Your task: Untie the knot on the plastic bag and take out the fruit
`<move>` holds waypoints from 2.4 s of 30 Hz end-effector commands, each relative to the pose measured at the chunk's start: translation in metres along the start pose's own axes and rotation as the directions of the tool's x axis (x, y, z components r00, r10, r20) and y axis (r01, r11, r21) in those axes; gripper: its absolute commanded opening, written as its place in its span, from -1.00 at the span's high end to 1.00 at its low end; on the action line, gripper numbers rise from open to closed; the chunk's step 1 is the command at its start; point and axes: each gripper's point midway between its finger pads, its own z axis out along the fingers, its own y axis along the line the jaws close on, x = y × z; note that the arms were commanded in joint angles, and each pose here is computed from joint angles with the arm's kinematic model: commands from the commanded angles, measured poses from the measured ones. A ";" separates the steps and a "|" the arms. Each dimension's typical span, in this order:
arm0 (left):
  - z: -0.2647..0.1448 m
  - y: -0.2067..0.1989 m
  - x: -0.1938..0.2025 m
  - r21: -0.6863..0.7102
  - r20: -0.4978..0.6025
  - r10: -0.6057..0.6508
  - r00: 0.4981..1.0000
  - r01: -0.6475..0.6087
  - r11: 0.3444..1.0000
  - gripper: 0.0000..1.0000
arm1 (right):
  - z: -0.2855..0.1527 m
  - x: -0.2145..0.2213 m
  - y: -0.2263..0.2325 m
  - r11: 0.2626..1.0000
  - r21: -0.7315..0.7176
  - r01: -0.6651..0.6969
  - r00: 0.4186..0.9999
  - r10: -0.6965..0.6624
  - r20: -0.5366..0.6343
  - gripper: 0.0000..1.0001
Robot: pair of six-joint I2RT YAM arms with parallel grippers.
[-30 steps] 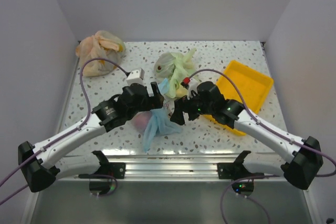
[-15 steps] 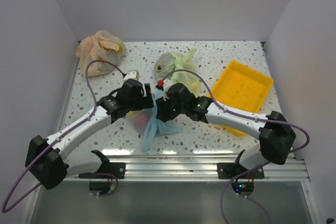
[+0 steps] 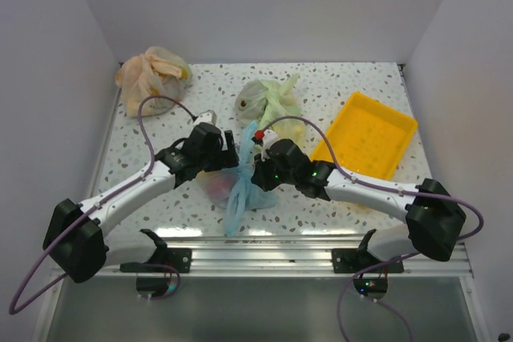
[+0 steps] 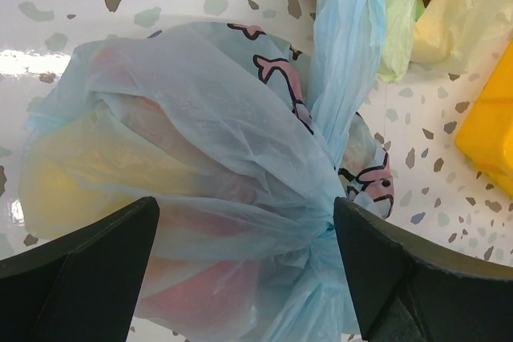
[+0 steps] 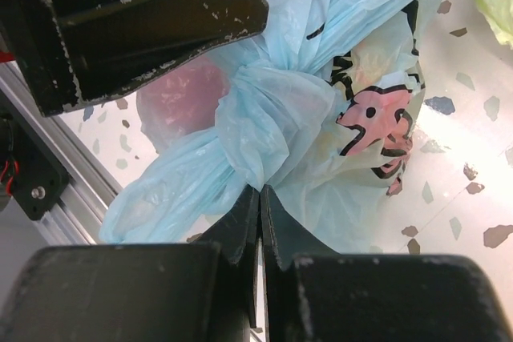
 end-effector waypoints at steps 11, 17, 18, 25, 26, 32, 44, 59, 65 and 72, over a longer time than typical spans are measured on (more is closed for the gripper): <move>0.032 -0.007 0.000 0.015 0.041 -0.117 0.992 0.116 0.993 0.11 | 0.001 -0.002 -0.002 1.000 0.000 -0.025 0.997 0.025 0.067 1.00; 0.025 0.002 -0.021 -0.040 0.098 -0.071 0.993 0.075 0.996 1.00 | -0.010 -0.005 -0.013 0.998 0.057 -0.019 0.996 0.014 0.091 1.00; 0.021 0.004 -0.027 -0.050 0.106 -0.052 0.993 0.058 0.997 1.00 | -0.013 -0.003 -0.020 0.996 0.089 -0.018 0.996 0.010 0.090 1.00; 0.003 0.054 -0.083 -0.133 0.197 -0.071 0.978 0.098 0.986 1.00 | -0.048 0.002 -0.059 0.954 0.297 -0.049 0.993 0.014 0.119 1.00; 0.002 0.060 -0.087 -0.140 0.199 -0.077 0.977 0.106 0.985 1.00 | -0.053 0.004 -0.065 0.945 0.324 -0.051 0.993 0.015 0.115 1.00; -0.007 0.108 -0.110 -0.199 0.230 -0.126 0.965 0.173 0.965 1.00 | -0.085 0.018 -0.084 0.901 0.427 -0.081 0.994 0.043 0.096 1.00; -0.017 0.080 -0.082 0.034 0.137 -0.084 0.987 0.080 0.996 1.00 | -0.096 -0.038 -0.018 0.970 0.139 0.199 0.973 -0.212 0.089 -0.42; -0.033 0.070 -0.085 0.065 0.125 -0.085 0.989 0.077 0.995 1.00 | -0.046 -0.072 0.055 0.822 -0.063 0.566 0.824 -0.567 0.013 -0.34; -0.032 0.070 -0.085 0.064 0.121 -0.087 0.989 0.080 0.995 1.00 | -0.016 -0.054 0.050 0.767 -0.026 0.642 0.764 -0.642 -0.072 -0.04; -0.034 0.073 -0.084 0.049 0.122 -0.082 0.989 0.077 0.996 1.00 | -0.001 -0.057 0.020 0.729 0.127 0.672 0.740 -0.661 -0.124 0.01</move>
